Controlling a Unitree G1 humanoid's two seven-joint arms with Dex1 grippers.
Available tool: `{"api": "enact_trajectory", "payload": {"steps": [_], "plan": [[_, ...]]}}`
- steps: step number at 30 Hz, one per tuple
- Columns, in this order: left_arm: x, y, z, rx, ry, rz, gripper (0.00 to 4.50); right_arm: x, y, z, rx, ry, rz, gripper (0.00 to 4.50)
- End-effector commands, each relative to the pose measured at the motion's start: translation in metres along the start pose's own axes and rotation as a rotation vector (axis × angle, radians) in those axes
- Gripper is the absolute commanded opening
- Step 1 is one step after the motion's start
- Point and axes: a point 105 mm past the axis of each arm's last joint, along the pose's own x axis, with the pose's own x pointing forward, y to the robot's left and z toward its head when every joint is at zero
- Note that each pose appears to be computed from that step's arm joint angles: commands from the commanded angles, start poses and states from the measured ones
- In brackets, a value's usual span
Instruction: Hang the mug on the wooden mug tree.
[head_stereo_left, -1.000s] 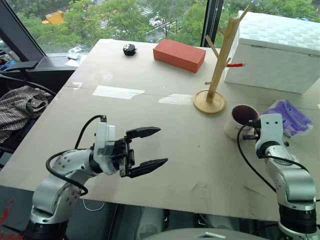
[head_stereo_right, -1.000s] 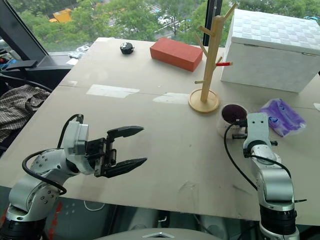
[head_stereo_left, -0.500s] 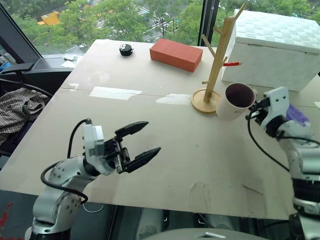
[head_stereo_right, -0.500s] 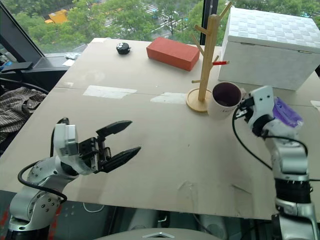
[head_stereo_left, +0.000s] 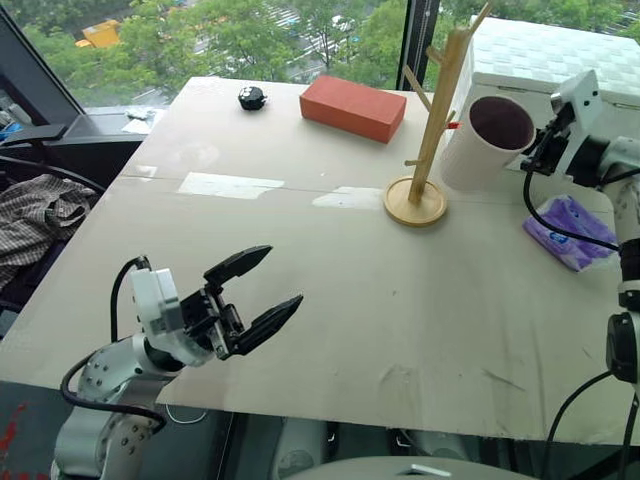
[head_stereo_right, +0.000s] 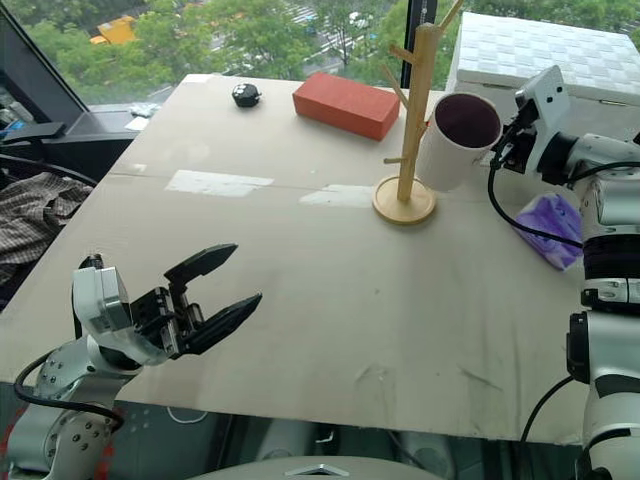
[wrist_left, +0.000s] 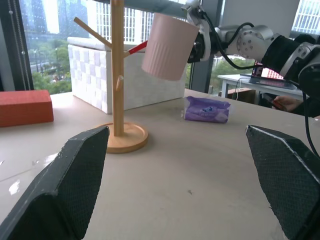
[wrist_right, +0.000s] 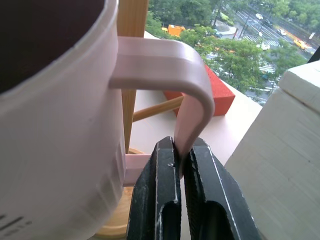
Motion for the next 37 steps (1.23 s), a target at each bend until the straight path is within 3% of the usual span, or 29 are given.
{"api": "enact_trajectory", "payload": {"steps": [1,6,7,9,12,14,21,30,37], "plan": [[0.002,-0.006,0.012,0.036,-0.028,-0.016,4.50,0.013,-0.009,0.017,-0.071,0.035,-0.015,0.07],[0.006,-0.008,0.011,0.031,-0.041,-0.017,4.50,0.047,-0.006,0.009,-0.102,0.127,-0.020,0.07],[0.006,-0.008,0.011,0.032,-0.046,-0.015,4.50,0.052,-0.006,0.007,-0.102,0.148,-0.022,0.63],[0.006,-0.007,0.013,0.036,-0.054,-0.009,4.50,0.052,-0.003,0.002,-0.111,0.168,0.010,1.32],[0.006,-0.004,0.018,0.037,-0.077,0.014,4.50,0.044,-0.003,-0.001,-0.122,0.162,0.028,2.86],[0.005,-0.003,0.018,0.028,-0.077,0.018,4.50,0.028,-0.007,-0.006,-0.130,0.139,0.020,3.52],[-0.002,0.004,0.005,-0.015,-0.032,0.066,4.50,-0.045,-0.007,-0.039,-0.093,0.092,-0.107,3.52],[-0.037,0.030,-0.035,-0.116,0.204,0.279,4.50,-0.121,0.060,-0.087,0.018,0.133,-0.193,3.52],[-0.030,0.045,-0.051,-0.184,0.279,0.272,4.50,-0.131,0.119,-0.107,0.112,0.156,-0.197,3.52]]}}
